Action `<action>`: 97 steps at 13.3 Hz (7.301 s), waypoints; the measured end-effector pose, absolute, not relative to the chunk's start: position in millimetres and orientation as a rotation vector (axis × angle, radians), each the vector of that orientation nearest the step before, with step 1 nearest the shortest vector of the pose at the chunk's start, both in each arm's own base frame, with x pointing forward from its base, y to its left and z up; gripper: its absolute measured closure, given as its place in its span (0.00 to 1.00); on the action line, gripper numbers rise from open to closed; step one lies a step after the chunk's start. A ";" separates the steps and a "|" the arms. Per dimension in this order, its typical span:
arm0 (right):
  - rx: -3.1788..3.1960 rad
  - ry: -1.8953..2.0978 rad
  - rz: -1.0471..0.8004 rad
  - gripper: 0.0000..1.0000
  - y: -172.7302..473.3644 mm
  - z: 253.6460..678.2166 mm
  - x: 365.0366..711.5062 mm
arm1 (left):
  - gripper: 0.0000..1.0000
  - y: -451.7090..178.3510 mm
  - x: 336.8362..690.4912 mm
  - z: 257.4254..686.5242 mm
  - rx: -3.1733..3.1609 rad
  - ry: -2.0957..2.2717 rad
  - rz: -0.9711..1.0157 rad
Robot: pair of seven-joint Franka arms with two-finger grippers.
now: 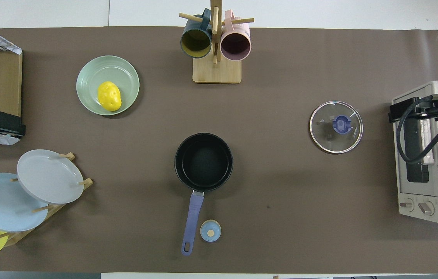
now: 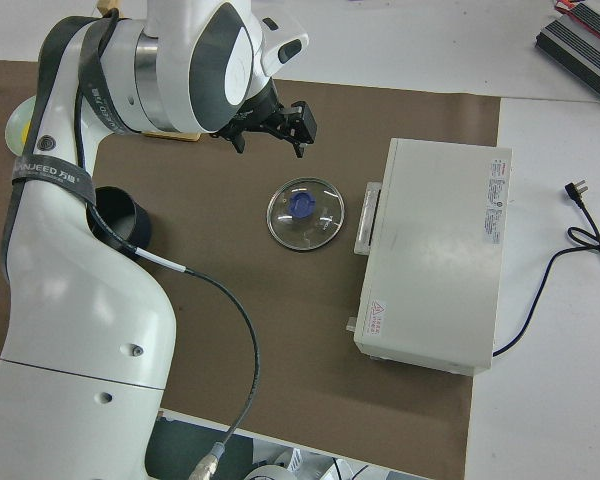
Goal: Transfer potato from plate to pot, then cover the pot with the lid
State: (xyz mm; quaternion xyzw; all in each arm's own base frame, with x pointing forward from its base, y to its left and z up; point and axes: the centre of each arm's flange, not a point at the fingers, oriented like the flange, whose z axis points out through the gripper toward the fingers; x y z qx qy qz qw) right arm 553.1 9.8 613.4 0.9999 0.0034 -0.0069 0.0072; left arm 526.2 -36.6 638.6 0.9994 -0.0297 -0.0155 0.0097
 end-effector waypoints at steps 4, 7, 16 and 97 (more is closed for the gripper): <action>3.127 0.011 -0.022 0.00 9.9 613.4 553.1 | 0.00 -36.5 525.8 639.3 3.120 -0.093 -0.046; 3.128 0.011 -0.022 0.00 9.9 613.4 553.1 | 0.00 -36.7 526.0 639.5 3.120 -0.094 -0.042; 3.128 0.010 -0.022 0.00 9.8 613.5 553.1 | 0.00 -39.9 527.6 640.8 3.120 -0.102 -0.016; 3.251 0.339 0.033 0.35 231.5 450.1 580.8 | 0.35 -405.2 426.6 315.1 3.092 -0.228 0.129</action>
